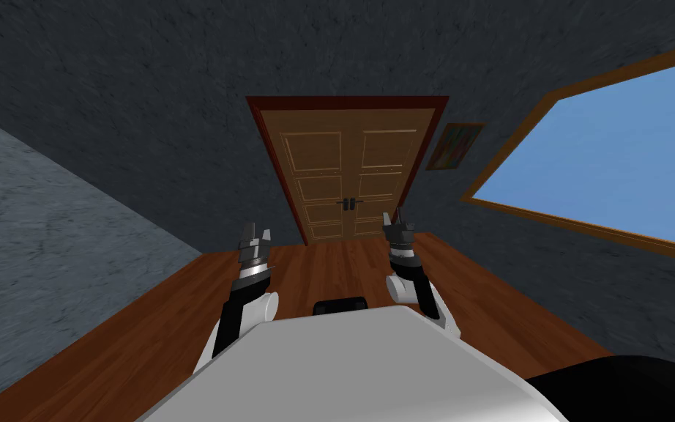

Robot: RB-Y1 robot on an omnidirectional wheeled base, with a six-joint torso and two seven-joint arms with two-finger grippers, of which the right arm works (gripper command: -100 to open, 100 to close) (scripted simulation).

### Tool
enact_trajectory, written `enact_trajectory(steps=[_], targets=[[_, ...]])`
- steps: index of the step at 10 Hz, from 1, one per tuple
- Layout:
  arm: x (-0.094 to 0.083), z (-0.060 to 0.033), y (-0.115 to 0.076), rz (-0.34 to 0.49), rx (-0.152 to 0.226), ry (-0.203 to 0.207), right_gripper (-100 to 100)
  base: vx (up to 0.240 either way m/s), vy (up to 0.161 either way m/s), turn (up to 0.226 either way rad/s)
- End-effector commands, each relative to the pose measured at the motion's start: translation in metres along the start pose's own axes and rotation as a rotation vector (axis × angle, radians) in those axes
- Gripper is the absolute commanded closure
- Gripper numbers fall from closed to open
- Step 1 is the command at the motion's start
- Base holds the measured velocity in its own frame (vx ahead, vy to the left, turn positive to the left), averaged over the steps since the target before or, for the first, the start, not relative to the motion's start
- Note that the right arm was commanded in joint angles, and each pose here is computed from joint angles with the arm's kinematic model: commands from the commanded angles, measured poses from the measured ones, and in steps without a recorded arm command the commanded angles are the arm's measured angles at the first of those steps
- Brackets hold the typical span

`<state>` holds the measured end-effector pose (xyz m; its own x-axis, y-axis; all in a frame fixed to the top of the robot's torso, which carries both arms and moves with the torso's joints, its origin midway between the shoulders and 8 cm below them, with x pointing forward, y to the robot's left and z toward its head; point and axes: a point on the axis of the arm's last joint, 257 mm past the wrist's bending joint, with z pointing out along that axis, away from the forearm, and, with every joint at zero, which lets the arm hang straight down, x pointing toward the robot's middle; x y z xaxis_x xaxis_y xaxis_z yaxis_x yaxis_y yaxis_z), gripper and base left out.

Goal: Pull the door open

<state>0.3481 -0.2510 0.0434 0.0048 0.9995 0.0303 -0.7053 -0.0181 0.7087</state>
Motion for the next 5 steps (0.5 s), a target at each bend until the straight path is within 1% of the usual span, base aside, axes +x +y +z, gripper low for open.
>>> enact_trajectory(steps=[1,3,4,5], targets=[[-0.001,-0.0011,-0.012,-0.002,0.022,0.003,-100,0.065,0.0,0.03],[-0.004,-0.0029,-0.03,-0.006,0.055,0.007,-100,0.097,-0.022,0.043],[-0.004,-0.0035,-0.035,-0.007,0.066,0.008,-100,0.108,-0.026,0.018],[-0.006,-0.0048,-0.046,-0.009,0.087,0.009,-100,0.122,-0.047,0.034]])
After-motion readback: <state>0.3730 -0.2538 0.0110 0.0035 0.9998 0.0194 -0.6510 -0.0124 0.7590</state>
